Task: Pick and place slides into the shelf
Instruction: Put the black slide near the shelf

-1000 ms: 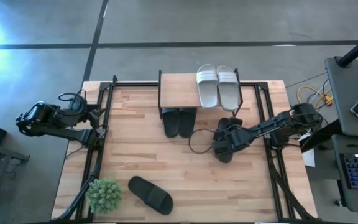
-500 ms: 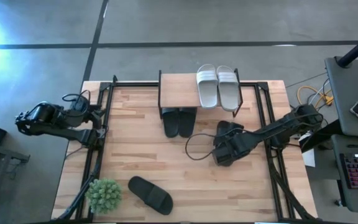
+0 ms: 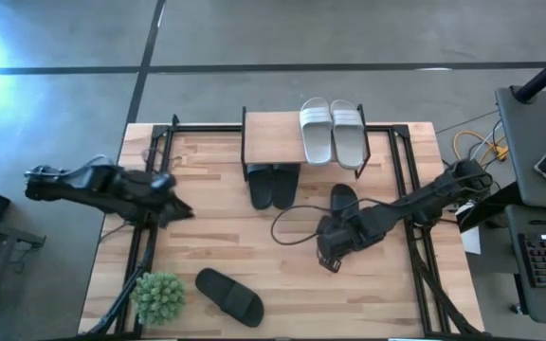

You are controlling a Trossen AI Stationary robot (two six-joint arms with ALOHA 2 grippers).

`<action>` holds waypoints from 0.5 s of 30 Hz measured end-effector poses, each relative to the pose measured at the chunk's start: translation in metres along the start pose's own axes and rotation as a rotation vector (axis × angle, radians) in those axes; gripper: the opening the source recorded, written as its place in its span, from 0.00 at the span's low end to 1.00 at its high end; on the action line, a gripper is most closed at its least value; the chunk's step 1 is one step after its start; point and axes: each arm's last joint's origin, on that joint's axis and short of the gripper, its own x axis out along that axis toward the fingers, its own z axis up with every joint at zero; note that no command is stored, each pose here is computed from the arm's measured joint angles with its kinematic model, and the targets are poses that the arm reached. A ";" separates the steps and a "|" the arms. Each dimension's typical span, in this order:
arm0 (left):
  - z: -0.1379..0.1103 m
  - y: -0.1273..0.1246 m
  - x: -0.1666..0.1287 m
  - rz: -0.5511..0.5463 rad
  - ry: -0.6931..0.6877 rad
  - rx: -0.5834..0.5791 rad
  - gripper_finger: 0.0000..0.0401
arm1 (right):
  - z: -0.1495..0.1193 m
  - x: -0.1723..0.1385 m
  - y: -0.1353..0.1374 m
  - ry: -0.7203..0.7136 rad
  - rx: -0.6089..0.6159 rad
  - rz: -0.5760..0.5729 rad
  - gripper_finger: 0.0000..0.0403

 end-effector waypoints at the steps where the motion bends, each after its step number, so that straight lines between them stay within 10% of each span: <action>1: 0.001 -0.003 0.008 -0.029 0.031 -0.003 0.40 | -0.001 -0.003 0.002 -0.024 0.005 -0.008 0.32; 15: -0.013 -0.055 0.115 -0.175 0.294 -0.236 0.40 | -0.036 -0.104 0.026 -0.544 0.321 0.168 0.32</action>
